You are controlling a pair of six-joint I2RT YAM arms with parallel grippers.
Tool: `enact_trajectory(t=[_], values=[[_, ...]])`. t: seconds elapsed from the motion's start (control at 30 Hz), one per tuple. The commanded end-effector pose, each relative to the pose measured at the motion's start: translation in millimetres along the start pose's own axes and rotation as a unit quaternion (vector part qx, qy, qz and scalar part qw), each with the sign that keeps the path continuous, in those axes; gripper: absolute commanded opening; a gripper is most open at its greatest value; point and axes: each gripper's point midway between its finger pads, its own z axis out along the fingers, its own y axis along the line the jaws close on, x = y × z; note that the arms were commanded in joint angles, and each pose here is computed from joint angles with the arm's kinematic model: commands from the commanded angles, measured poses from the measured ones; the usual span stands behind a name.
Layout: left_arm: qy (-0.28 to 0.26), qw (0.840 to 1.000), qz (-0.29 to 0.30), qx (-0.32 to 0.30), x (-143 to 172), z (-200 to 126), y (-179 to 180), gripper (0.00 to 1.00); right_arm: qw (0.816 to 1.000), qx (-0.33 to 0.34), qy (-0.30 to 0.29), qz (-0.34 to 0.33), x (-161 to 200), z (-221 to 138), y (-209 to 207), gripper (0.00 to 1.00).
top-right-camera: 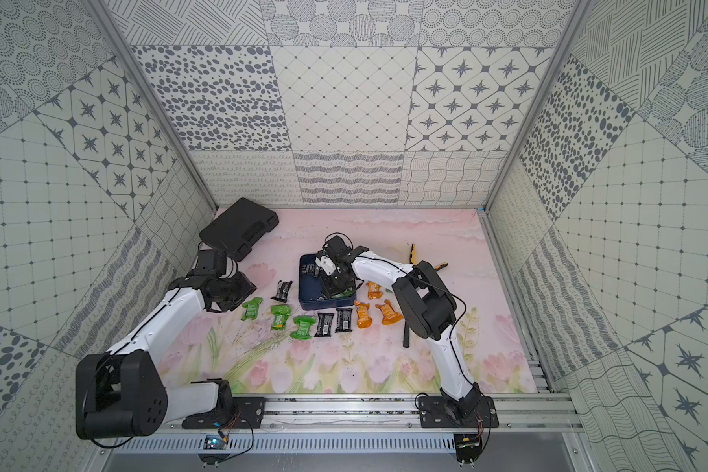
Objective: Take the cookies out of the storage box
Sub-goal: Pick up the cookie from the storage box.
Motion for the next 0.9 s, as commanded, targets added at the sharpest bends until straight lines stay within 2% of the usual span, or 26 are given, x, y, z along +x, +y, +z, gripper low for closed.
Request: enact_trajectory(t=[0.0,0.27,0.53,0.7,0.87], values=[[-0.014,1.0,-0.006,0.017,-6.2,-4.7,-8.7,0.5,0.998,0.001,-0.064,-0.018,-31.6,-37.4,15.4,0.0],[-0.027,0.999,-0.003,0.04,-9.1,-12.9,-19.6,0.51,0.993,0.011,-0.117,-0.009,-50.6,-60.0,18.1,0.0],[-0.04,0.997,0.008,0.06,-12.1,-21.7,-40.2,0.52,0.989,0.017,-0.146,0.007,-53.1,-85.1,21.8,0.0],[-0.046,0.996,0.042,0.069,-3.2,-26.1,-64.3,0.54,0.987,0.014,-0.161,0.02,-33.9,-111.7,26.6,0.0],[-0.043,0.992,0.091,0.079,19.0,-25.9,-90.9,0.55,0.985,0.031,-0.163,0.04,9.0,-134.0,20.8,0.0]])
